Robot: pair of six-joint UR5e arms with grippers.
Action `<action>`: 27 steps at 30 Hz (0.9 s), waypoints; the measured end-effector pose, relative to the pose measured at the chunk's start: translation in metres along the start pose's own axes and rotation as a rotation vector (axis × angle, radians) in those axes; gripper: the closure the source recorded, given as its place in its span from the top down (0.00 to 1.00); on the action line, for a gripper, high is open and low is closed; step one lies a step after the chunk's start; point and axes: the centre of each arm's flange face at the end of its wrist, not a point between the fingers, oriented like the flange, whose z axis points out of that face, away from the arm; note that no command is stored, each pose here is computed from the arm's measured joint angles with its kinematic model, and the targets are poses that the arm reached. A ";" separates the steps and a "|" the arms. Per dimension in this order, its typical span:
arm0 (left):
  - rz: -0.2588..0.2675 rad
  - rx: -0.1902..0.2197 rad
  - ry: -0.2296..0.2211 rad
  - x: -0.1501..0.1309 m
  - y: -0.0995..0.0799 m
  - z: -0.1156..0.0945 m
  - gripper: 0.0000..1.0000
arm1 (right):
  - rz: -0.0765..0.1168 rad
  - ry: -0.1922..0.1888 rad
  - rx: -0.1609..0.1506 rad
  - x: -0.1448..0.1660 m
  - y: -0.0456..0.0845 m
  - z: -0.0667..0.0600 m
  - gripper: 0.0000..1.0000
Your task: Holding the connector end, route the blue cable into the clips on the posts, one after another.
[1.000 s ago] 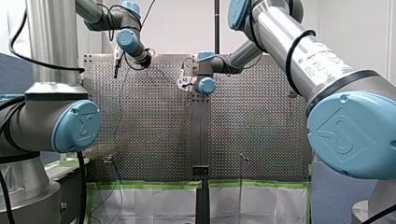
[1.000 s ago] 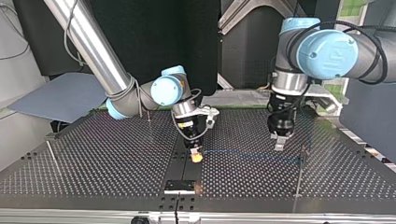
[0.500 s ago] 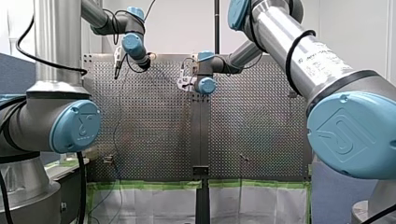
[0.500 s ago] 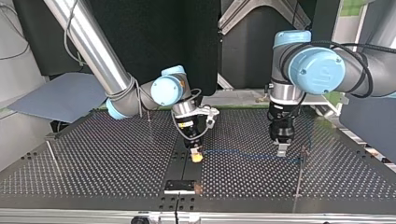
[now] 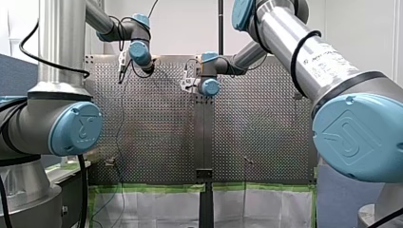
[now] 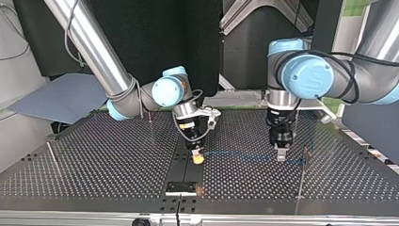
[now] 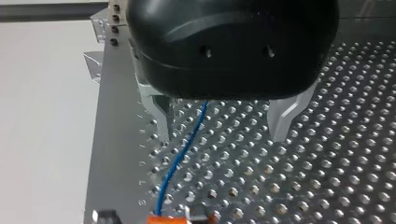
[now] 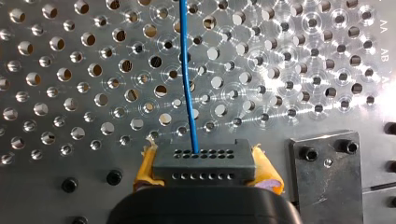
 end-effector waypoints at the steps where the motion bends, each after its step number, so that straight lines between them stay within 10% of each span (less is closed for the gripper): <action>1: 0.000 0.001 -0.003 0.000 -0.001 0.000 1.00 | 0.000 0.000 0.000 0.000 0.000 0.000 0.00; 18: -0.001 -0.058 -0.069 -0.028 0.001 0.010 1.00 | 0.000 -0.002 0.003 -0.001 -0.001 0.000 0.00; 27: 0.043 -0.043 -0.013 -0.009 -0.011 0.020 1.00 | 0.000 -0.002 0.005 -0.001 -0.002 -0.001 0.00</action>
